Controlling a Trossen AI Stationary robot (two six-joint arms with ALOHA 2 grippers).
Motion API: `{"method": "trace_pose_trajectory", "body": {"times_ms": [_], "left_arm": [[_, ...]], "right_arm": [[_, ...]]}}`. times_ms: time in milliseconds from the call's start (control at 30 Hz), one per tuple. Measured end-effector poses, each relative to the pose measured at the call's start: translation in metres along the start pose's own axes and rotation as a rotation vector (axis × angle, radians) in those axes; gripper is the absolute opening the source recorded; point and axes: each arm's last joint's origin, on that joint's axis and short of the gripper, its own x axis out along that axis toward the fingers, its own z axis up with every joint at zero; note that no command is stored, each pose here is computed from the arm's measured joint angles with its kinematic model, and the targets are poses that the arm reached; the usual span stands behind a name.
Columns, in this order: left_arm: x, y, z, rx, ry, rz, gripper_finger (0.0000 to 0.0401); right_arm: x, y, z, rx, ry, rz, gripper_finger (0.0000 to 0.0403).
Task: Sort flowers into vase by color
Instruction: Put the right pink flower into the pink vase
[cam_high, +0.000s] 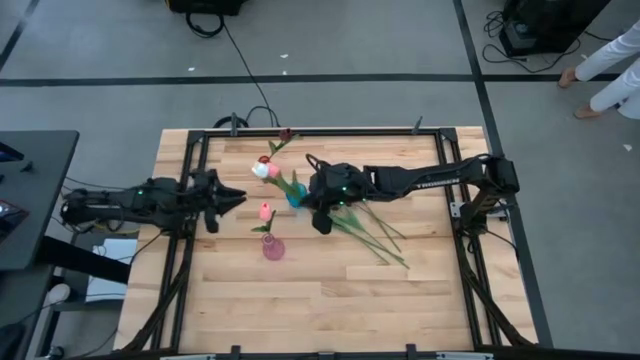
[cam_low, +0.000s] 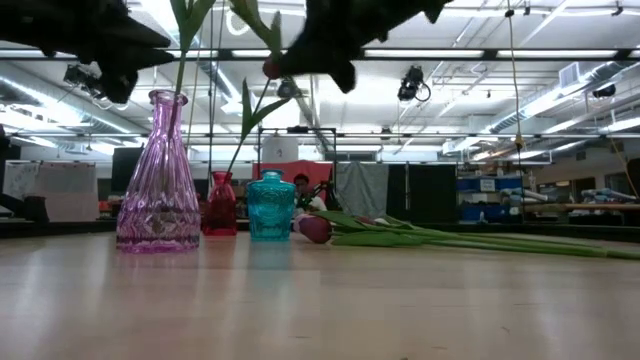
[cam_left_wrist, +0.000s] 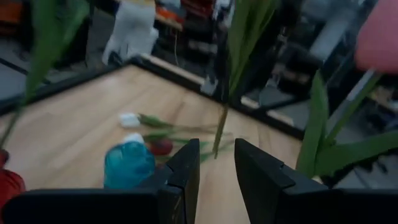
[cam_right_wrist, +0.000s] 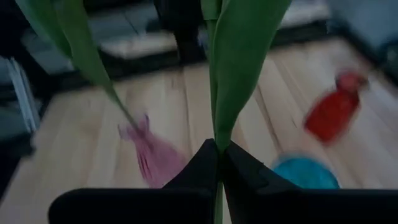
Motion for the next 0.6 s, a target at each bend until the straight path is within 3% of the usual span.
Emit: {"method": "trace_pose_trajectory", "body": {"times_ms": [167,400,600], "left_arm": [[0.014,-0.003,-0.001,0.070,0.018,-0.009,0.0106],[0.024,-0.008,0.006,0.190,-0.060,-0.019,0.0106],[0.030,-0.006,0.009,0.209,-0.086,0.017,0.0106]], "right_arm": [[0.016,-0.001,-0.002,-0.008,-0.060,0.025,0.0027],[0.040,-0.005,-0.003,-0.009,-0.199,0.056,0.0027],[0.050,-0.016,0.001,-0.008,-0.316,0.072,0.0027]]}}
